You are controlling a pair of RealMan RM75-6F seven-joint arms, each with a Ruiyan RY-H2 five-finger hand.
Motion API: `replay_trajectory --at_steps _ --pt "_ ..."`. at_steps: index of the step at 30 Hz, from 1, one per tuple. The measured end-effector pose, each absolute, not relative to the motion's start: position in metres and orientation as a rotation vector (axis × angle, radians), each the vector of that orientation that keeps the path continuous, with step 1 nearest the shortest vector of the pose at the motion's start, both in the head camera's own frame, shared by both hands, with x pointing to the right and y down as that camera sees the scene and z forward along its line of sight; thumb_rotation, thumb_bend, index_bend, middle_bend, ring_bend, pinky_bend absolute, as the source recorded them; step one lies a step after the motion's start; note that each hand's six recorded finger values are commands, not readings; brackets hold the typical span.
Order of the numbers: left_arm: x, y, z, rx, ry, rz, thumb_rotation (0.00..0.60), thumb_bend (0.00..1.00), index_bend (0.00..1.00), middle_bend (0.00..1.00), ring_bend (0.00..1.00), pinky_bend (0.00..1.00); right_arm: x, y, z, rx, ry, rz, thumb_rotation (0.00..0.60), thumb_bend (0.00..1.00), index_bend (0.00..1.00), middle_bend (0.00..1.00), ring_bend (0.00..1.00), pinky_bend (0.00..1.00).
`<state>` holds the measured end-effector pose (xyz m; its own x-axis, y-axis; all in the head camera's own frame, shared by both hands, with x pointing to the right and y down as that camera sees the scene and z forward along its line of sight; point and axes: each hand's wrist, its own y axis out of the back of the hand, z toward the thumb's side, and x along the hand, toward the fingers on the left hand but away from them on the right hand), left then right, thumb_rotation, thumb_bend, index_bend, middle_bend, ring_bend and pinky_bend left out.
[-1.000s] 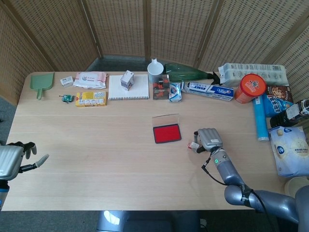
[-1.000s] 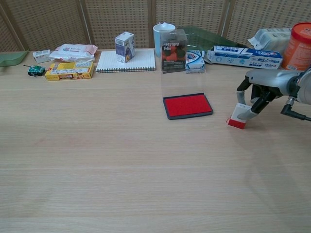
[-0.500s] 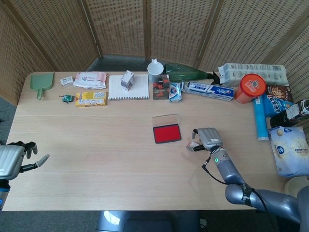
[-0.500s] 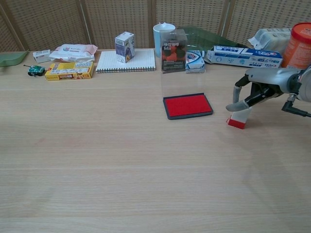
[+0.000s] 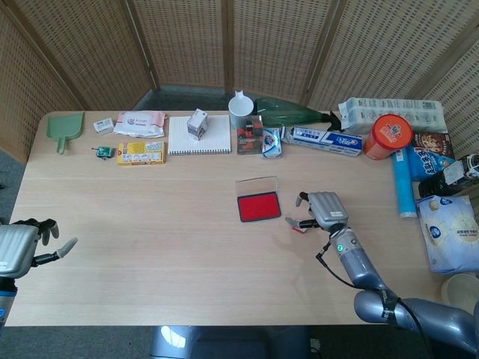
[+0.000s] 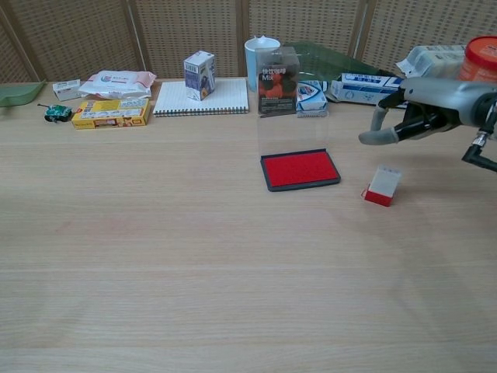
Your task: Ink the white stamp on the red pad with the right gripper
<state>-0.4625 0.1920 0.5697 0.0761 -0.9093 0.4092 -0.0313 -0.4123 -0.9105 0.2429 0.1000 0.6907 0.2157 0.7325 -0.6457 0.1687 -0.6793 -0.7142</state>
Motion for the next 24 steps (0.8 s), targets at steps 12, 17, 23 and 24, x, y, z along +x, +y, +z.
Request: replay_trajectory --at_steps 12,17,23,24 --pt "-0.465 0.211 0.568 -1.585 1.0 -1.456 0.045 0.16 0.58 0.69 0.6 0.44 0.294 0.112 0.655 -1.841 -1.092 1.389 0.229 0.32 0.63 0.83 0.85 0.91" --pt "-0.466 0.222 0.568 -1.596 1.027 -1.462 0.047 0.16 0.58 0.69 0.6 0.39 0.318 0.129 0.645 -1.77 -1.128 1.408 0.23 0.32 0.63 0.79 0.79 0.85" --pt "-0.464 0.24 0.568 -1.619 1.047 -1.453 0.046 0.16 0.58 0.69 0.6 0.38 0.348 0.158 0.634 -1.717 -1.153 1.454 0.229 0.32 0.63 0.78 0.76 0.79" --pt "-0.463 0.242 0.568 -1.624 1.047 -1.452 0.046 0.16 0.58 0.69 0.6 0.38 0.351 0.162 0.633 -1.712 -1.155 1.46 0.23 0.32 0.63 0.78 0.76 0.79"
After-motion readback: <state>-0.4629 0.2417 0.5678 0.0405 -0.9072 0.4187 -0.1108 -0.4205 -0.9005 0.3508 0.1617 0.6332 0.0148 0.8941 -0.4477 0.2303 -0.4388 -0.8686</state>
